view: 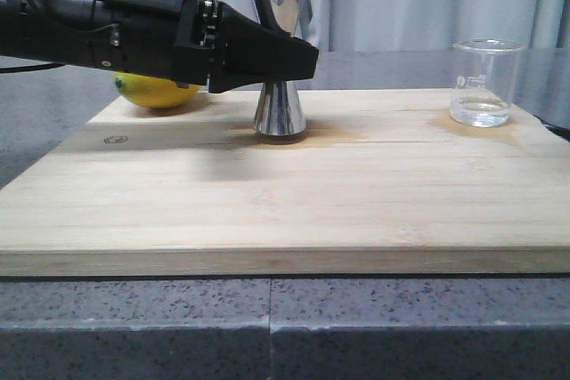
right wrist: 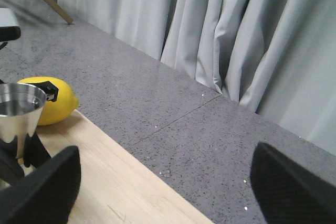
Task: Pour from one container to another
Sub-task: 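Open the right gripper and withdraw it from the beaker, then open the left gripper and withdraw it from the jigger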
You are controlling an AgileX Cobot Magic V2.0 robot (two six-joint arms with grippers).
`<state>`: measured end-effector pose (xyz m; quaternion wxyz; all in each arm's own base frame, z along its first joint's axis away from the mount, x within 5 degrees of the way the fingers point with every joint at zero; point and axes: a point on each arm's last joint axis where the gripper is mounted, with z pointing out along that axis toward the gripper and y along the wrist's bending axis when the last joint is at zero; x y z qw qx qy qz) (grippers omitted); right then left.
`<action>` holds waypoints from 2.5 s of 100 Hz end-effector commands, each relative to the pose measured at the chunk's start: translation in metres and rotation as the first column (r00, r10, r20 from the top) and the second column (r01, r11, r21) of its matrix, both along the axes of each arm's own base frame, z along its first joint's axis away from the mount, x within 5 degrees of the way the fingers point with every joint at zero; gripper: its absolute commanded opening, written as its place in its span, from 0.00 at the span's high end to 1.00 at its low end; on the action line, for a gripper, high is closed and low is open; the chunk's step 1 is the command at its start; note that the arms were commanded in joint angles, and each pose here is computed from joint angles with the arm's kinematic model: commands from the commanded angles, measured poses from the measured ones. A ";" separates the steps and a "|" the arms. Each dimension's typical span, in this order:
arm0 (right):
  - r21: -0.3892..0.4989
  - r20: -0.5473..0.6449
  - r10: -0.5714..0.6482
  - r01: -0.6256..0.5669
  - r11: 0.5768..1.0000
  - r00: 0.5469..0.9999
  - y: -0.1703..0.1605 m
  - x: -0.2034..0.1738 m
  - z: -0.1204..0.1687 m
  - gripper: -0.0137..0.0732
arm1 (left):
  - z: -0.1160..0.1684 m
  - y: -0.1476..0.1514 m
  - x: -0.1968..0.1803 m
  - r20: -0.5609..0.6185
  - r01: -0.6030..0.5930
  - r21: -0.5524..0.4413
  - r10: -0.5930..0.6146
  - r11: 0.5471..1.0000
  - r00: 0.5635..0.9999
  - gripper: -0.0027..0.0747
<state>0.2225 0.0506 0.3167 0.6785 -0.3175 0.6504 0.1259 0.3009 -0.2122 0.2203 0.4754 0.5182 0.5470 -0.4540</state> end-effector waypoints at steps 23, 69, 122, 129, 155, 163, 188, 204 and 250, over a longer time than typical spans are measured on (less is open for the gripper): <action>0.037 0.068 0.016 -0.019 0.999 0.998 0.001 -0.004 0.016 0.16 | 0.019 -0.006 -0.001 0.006 0.043 -0.147 -0.042 0.988 0.999 0.86; 0.037 0.068 0.016 -0.019 0.999 0.998 0.001 -0.004 0.016 0.16 | 0.018 -0.006 -0.001 0.004 0.042 -0.147 -0.042 0.988 0.999 0.77; 0.037 0.068 0.016 -0.019 0.999 0.998 0.001 -0.004 0.016 0.16 | 0.027 -0.003 -0.008 -0.050 0.052 -0.095 -0.057 0.994 0.997 0.30; 0.037 0.068 0.016 -0.019 0.999 0.998 0.001 -0.004 0.016 0.16 | 0.030 -0.002 -0.010 -0.054 0.051 -0.047 -0.053 0.998 0.997 0.30; 0.120 -0.004 -0.013 0.013 0.993 1.000 -0.002 -0.002 0.018 0.16 | 0.052 0.008 -0.022 -0.057 -0.008 0.113 0.014 0.994 0.998 0.30; 0.157 -0.025 -0.024 0.028 0.987 0.999 -0.003 -0.002 0.023 0.16 | 0.057 0.012 -0.024 -0.067 -0.040 0.170 0.052 0.985 0.996 0.30; 0.145 -0.164 -0.147 0.172 0.974 0.975 -0.012 -0.008 0.037 0.16 | 0.077 0.026 -0.037 -0.045 -0.132 0.310 0.153 0.941 0.987 0.30; 0.094 -0.286 -0.158 0.192 0.977 0.945 -0.013 -0.010 0.037 0.16 | 0.101 0.039 -0.047 0.008 -0.202 0.409 0.218 0.890 0.976 0.30; 0.203 -0.318 -0.133 0.205 0.958 0.939 -0.011 -0.032 0.052 0.16 | 0.169 0.122 -0.099 0.073 -0.638 0.554 0.733 0.534 0.676 0.30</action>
